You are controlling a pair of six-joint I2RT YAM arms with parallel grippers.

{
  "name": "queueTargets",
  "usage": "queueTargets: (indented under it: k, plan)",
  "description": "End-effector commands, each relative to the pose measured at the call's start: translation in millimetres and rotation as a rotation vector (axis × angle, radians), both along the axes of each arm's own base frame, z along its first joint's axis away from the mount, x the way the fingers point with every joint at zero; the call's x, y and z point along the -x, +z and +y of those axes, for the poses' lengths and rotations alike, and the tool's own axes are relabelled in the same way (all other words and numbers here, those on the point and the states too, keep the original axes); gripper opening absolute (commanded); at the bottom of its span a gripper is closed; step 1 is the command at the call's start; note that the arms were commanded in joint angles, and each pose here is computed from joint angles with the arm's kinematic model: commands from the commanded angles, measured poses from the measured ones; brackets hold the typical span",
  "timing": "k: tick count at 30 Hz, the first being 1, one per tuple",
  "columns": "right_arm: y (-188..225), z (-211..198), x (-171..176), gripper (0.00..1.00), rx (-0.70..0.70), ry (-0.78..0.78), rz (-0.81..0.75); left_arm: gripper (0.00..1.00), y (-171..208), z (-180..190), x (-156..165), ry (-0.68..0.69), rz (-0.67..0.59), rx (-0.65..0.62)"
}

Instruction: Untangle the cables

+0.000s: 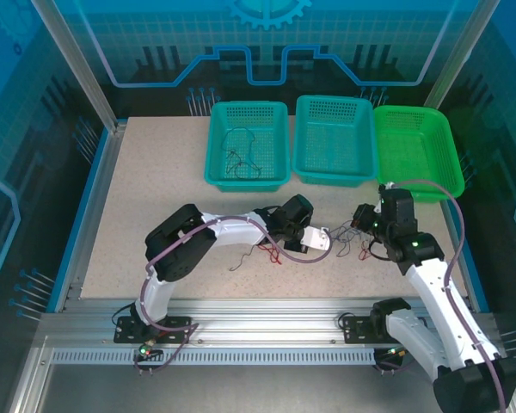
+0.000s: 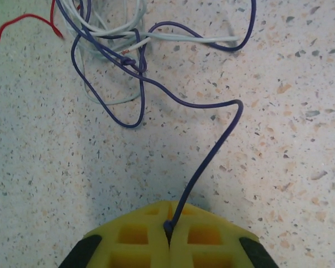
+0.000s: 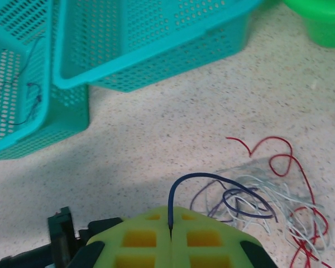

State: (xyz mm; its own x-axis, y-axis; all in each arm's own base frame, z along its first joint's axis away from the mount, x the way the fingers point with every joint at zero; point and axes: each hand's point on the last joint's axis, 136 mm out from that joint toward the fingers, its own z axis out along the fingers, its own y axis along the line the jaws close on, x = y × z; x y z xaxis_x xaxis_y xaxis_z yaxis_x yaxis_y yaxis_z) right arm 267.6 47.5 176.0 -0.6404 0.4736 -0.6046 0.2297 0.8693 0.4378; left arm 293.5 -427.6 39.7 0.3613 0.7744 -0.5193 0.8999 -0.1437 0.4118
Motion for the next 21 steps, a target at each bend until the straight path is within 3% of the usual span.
queueTargets:
  k: [1, 5, 9, 13, 17, 21]
  plan:
    - [-30, -10, 8, 0.16, -0.033, -0.111, 0.108, 0.00, 22, -7, 10, 0.000, 0.009, 0.078]
    - [-64, 4, 5, 0.29, -0.115, -0.127, 0.205, 0.00, 65, -16, 21, 0.021, -0.007, 0.239]
    - [-103, 18, -3, 0.36, -0.173, -0.195, 0.311, 0.00, 81, -21, 25, 0.032, -0.078, 0.277]
    - [-133, 19, -7, 0.38, -0.093, -0.246, 0.449, 0.00, 101, -21, 26, 0.058, -0.120, 0.346]
    - [-158, 2, -1, 0.36, 0.018, -0.352, 0.588, 0.00, 140, -14, 26, 0.107, -0.159, 0.471]
    - [-162, -11, -1, 0.25, 0.005, -0.433, 0.602, 0.00, 187, 6, 21, 0.205, -0.210, 0.621]
